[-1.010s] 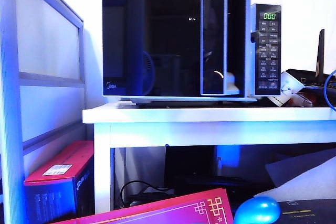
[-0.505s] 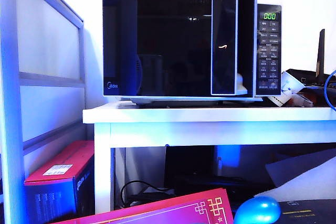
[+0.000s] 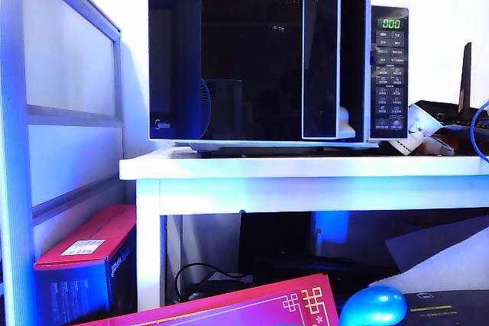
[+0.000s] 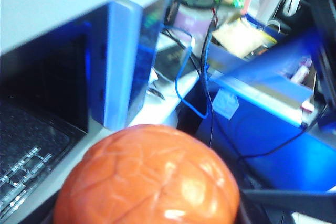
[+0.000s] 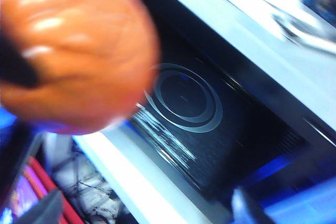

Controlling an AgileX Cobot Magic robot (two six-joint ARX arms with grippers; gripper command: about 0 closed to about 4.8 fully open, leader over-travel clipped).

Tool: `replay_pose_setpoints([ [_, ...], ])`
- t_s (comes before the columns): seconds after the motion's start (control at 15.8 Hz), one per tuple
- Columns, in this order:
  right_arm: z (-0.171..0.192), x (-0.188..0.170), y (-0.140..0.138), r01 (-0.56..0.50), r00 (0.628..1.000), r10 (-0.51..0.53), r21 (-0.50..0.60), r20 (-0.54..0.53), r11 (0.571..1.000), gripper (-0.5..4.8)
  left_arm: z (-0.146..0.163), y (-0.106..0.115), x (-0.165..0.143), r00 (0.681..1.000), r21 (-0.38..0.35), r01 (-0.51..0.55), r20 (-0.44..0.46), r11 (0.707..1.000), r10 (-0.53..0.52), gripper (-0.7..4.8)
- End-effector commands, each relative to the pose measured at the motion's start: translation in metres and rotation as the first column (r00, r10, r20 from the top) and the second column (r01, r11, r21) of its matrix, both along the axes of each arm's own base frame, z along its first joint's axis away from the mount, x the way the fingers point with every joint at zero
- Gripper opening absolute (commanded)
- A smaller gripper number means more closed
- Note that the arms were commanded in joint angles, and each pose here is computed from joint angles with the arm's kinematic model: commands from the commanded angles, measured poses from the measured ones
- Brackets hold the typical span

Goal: Open the microwave door, place the orange inside the microwave, then close the microwave door.

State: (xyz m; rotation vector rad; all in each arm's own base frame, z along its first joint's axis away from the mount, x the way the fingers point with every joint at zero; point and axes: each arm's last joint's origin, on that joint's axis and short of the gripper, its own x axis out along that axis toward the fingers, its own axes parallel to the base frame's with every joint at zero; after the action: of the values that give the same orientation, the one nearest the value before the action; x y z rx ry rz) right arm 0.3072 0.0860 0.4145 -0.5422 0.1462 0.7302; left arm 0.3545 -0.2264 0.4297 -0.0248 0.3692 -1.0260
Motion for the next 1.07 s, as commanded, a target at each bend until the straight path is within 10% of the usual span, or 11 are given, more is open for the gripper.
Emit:
replay_pose_setpoints([
  [0.06, 0.004, -0.001, 0.004, -0.057, 0.997, 0.058, -0.011, 0.052, 0.998, 4.79, -0.003, -0.001, 0.000, 0.996, -0.031, 0.066, -0.055, 0.997, -0.067, 3.72],
  [1.07, 0.010, 0.002, 0.009, -0.212, 0.943, 0.232, -0.107, 0.237, 0.971, 4.79, -0.015, -0.012, 0.010, 0.970, -0.135, 0.179, -0.141, 0.974, -0.198, 3.72],
])
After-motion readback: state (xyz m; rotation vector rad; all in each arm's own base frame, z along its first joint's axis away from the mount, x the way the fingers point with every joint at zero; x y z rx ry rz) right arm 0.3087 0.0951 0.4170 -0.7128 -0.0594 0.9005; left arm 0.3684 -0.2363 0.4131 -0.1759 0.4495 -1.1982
